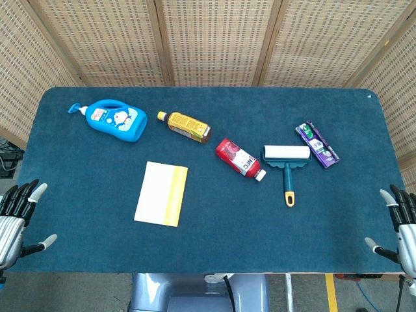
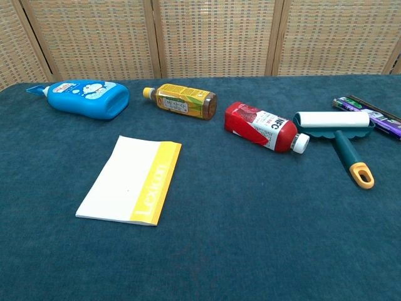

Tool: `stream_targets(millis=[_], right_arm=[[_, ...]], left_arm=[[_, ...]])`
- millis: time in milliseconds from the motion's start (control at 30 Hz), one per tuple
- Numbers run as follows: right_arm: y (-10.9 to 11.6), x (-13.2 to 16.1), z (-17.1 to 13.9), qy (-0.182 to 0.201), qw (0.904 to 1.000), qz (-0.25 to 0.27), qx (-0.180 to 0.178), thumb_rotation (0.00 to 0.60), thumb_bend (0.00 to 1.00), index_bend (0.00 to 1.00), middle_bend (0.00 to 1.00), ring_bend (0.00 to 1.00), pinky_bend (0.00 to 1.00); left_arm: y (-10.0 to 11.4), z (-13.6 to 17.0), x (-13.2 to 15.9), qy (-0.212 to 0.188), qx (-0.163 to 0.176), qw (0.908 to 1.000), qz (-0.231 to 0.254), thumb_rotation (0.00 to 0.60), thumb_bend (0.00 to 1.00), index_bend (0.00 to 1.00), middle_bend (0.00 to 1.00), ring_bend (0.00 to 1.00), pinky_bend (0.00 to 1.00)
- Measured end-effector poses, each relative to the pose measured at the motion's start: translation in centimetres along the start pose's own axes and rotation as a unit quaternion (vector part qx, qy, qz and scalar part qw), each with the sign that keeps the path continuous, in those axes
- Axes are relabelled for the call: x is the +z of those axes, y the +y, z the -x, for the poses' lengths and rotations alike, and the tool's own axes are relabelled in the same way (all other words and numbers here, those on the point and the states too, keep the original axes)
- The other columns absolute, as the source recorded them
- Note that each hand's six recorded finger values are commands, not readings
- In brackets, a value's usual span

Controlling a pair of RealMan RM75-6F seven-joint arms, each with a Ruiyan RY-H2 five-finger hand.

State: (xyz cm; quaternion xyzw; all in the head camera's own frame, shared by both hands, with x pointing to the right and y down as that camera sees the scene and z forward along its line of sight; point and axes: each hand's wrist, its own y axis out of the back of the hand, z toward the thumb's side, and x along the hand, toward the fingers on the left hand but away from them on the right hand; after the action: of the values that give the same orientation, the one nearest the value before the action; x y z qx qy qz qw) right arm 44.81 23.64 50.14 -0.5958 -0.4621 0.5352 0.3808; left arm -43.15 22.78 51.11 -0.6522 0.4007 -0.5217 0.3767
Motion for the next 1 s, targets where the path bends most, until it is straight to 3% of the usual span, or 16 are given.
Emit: stream_targets(millis=[367, 433, 467, 500, 533, 567, 600, 633, 700, 767, 900, 1000], right_arm=[[-0.2, 0.1, 0.1, 0.000, 1.0000, -0.002, 0.003, 0.600, 0.00, 0.00, 0.00, 0.00, 0.00], [-0.2, 0.2, 0.1, 0.000, 1.0000, -0.003, 0.002, 0.600, 0.00, 0.00, 0.00, 0.00, 0.00], [-0.2, 0.1, 0.1, -0.001, 1.0000, -0.003, 0.003, 0.600, 0.00, 0.00, 0.00, 0.00, 0.00], [-0.3, 0.1, 0.1, -0.002, 1.0000, -0.003, 0.003, 0.600, 0.00, 0.00, 0.00, 0.00, 0.00], [-0.3, 0.0, 0.2, -0.003, 1.0000, -0.003, 0.004, 0.600, 0.00, 0.00, 0.00, 0.00, 0.00], [-0.3, -0.1, 0.2, -0.005, 1.0000, -0.003, 0.005, 0.600, 0.00, 0.00, 0.00, 0.00, 0.00], [-0.4, -0.1, 0.3, -0.006, 1.0000, -0.003, 0.006, 0.600, 0.00, 0.00, 0.00, 0.00, 0.00], [-0.4, -0.1, 0.3, -0.006, 1.0000, -0.003, 0.006, 0.600, 0.00, 0.00, 0.00, 0.00, 0.00], [-0.5, -0.2, 0.4, -0.007, 0.9999, -0.004, 0.007, 0.600, 0.00, 0.00, 0.00, 0.00, 0.00], [-0.6, -0.2, 0.5, -0.009, 0.9999, -0.005, 0.010, 0.600, 0.00, 0.00, 0.00, 0.00, 0.00], [-1.0, -0.3, 0.7, -0.012, 0.9998, -0.008, 0.015, 0.600, 0.00, 0.00, 0.00, 0.00, 0.00], [-1.1, -0.4, 0.8, -0.014, 0.9997, -0.010, 0.017, 0.600, 0.00, 0.00, 0.00, 0.00, 0.00]], left_arm=[[-0.1, -0.1, 0.3, -0.003, 0.003, 1.0000, 0.002, 0.600, 0.00, 0.00, 0.00, 0.00, 0.00], [-0.3, -0.6, 0.8, -0.010, 0.007, 0.9999, 0.006, 0.600, 0.00, 0.00, 0.14, 0.15, 0.12], [-0.5, -1.0, 1.1, -0.014, 0.011, 0.9998, 0.009, 0.600, 0.03, 0.00, 0.32, 0.34, 0.28], [-0.7, -1.4, 1.4, -0.018, 0.013, 0.9997, 0.015, 0.600, 0.09, 0.00, 0.53, 0.54, 0.50], [-1.2, -2.0, 1.9, -0.025, 0.011, 0.9994, 0.023, 0.600, 0.15, 0.00, 0.66, 0.66, 0.64], [-1.6, -2.4, 2.3, -0.030, 0.007, 0.9991, 0.030, 0.600, 0.29, 0.00, 0.80, 0.78, 0.85], [-2.1, -2.9, 2.7, -0.035, 0.001, 0.9987, 0.037, 0.600, 0.36, 0.00, 0.85, 0.83, 0.91], [-2.8, -3.6, 3.2, -0.040, -0.010, 0.9981, 0.045, 0.600, 0.50, 0.00, 0.92, 0.90, 0.98], [-3.9, -4.5, 3.8, -0.045, -0.032, 0.9970, 0.055, 0.600, 0.75, 0.00, 0.97, 0.94, 1.00], [-5.3, -5.6, 4.7, -0.050, -0.064, 0.9946, 0.065, 0.600, 0.86, 0.00, 0.98, 0.95, 1.00], [-8.3, -7.7, 6.5, -0.050, -0.141, 0.9849, 0.086, 0.600, 0.90, 0.00, 0.98, 0.96, 1.00], [-10.6, -8.9, 7.7, -0.040, -0.210, 0.9705, 0.113, 0.600, 0.91, 0.00, 0.98, 0.96, 1.00]])
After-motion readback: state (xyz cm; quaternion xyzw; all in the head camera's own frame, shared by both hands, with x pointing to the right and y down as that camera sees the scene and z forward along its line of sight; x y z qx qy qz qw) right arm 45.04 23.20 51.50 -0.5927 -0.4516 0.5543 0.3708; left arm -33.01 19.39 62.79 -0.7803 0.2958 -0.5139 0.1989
